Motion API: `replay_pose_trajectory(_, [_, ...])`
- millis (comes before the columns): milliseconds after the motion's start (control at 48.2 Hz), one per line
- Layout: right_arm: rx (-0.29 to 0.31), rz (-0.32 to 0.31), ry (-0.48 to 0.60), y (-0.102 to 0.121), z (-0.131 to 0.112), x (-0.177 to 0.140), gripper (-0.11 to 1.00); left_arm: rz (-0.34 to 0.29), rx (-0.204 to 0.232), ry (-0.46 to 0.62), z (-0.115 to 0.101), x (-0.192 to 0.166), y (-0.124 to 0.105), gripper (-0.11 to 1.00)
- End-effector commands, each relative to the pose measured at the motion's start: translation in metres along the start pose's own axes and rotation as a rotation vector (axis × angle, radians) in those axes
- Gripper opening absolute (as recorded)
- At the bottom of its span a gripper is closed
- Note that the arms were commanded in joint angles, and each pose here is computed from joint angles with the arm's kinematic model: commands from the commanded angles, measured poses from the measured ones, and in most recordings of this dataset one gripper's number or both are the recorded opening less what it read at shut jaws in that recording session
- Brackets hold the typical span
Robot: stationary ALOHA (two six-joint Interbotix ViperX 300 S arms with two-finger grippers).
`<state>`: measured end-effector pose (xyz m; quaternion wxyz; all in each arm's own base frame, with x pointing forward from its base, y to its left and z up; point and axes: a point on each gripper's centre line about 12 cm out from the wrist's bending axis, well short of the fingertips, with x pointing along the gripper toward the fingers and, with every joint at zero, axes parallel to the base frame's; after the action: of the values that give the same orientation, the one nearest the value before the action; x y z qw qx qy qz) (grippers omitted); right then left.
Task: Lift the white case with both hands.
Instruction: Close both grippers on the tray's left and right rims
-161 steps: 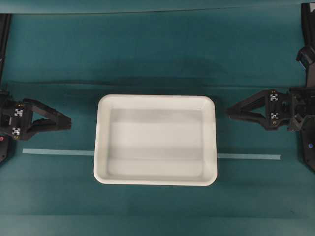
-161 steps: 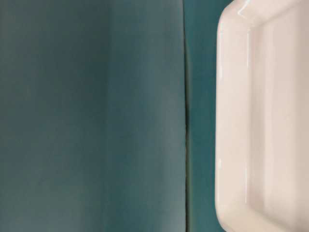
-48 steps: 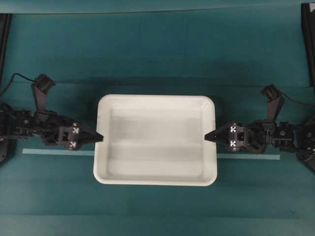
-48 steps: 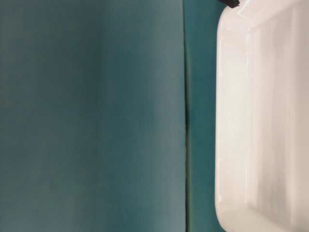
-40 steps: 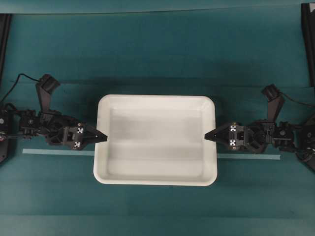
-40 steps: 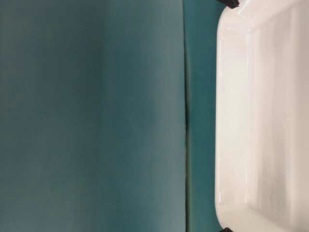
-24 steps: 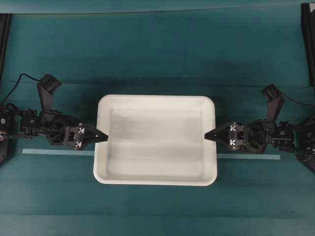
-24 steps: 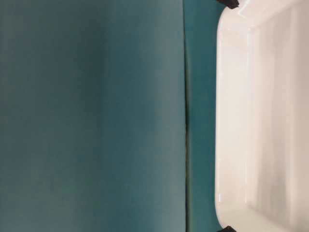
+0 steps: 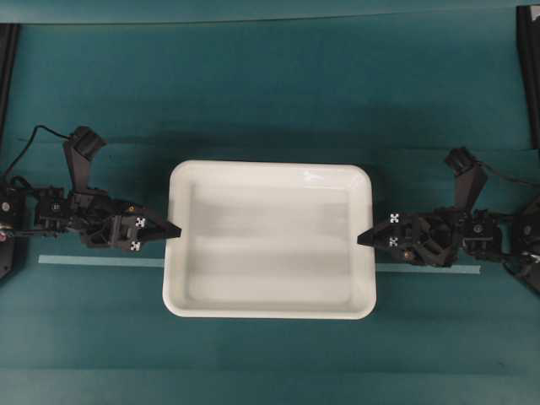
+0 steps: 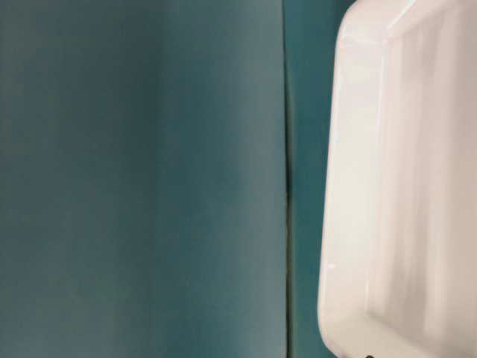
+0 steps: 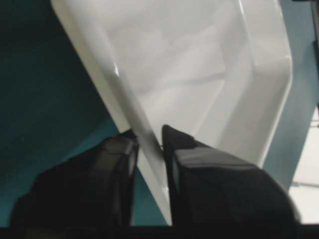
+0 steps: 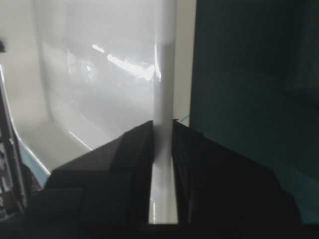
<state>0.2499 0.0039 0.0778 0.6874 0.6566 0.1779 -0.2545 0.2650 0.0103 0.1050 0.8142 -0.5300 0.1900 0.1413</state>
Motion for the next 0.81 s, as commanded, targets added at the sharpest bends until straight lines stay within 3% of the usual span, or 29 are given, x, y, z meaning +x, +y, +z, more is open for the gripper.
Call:
replay_pose_trajectory(0, [0.014,-0.037,0.002,-0.001,0.0,0.004,0.11,0.018,0.005,0.012,-0.001,0.005,0.001,0.12])
replay_pose_trajectory(456, [0.056,-0.03,0.013,0.015,0.004,-0.004,0.11,0.068,-0.009,0.033,-0.002,0.008,0.003,0.11])
replay_pose_trajectory(684, [0.104,-0.011,0.029,0.033,0.004,-0.007,0.11,0.04,-0.094,0.02,0.006,0.006,-0.016,0.11])
replay_pose_trajectory(788, [0.115,-0.019,0.046,0.041,0.003,-0.011,0.11,0.024,-0.108,0.014,0.01,0.001,-0.026,0.11])
